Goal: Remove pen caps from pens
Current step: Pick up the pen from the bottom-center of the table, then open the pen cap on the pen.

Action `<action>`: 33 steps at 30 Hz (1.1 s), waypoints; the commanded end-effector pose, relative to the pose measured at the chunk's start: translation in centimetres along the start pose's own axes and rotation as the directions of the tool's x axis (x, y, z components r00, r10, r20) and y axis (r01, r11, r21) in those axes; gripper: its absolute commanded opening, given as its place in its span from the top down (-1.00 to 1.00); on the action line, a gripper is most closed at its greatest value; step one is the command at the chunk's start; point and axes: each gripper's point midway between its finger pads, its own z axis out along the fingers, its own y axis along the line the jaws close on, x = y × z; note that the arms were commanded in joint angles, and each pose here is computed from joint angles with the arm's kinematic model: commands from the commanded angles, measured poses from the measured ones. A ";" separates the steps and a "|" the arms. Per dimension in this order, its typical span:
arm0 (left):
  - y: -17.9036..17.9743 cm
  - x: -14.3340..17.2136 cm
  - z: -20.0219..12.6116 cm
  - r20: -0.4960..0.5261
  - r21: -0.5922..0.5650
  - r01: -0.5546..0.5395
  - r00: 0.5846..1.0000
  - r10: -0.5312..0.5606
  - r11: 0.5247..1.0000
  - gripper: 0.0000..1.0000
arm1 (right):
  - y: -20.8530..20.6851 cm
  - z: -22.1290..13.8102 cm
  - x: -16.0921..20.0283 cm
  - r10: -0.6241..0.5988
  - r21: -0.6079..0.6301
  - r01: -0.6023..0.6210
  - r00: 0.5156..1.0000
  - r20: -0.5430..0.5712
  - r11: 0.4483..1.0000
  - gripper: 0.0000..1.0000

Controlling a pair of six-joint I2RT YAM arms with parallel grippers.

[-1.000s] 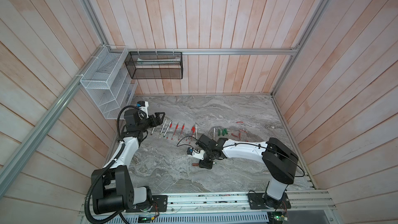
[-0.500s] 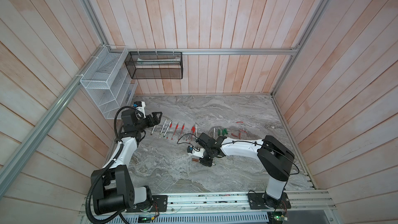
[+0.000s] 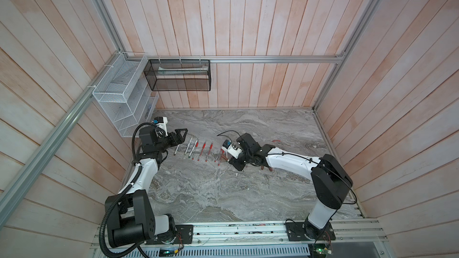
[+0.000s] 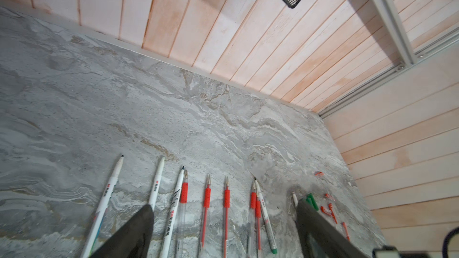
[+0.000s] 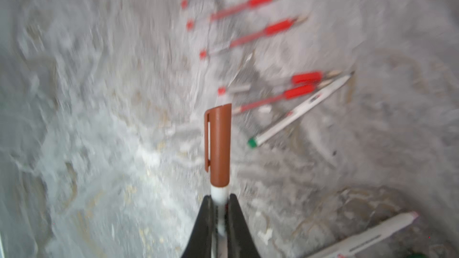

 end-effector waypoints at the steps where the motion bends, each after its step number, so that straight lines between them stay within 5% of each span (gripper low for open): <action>1: -2.6 -0.3 -0.5 0.015 0.149 0.024 1.000 -0.026 0.989 -0.81 | -0.2 -3.1 -7.0 0.221 -0.131 -0.188 0.923 0.315 0.973 1.00; 8: -7.1 0.4 -1.4 -0.016 0.402 0.065 0.998 -0.065 0.914 -0.78 | -1.0 -7.7 -11.5 0.395 -0.285 -0.279 0.737 0.548 0.917 1.00; 16: -11.9 3.3 -1.3 -0.085 0.559 0.017 0.996 0.037 0.829 -0.75 | -1.0 -10.8 -12.3 0.550 -0.458 -0.310 0.546 0.632 0.833 1.00; 27: -16.9 7.4 0.3 -0.224 0.658 0.067 0.968 0.110 0.750 -0.62 | -1.2 -11.6 -11.5 0.771 -0.717 -0.289 0.301 0.562 0.635 1.00; 33: -18.4 9.3 0.7 -0.253 0.690 0.062 0.954 0.160 0.721 -0.51 | -0.9 -10.3 -11.0 0.842 -0.804 -0.265 0.265 0.471 0.533 1.00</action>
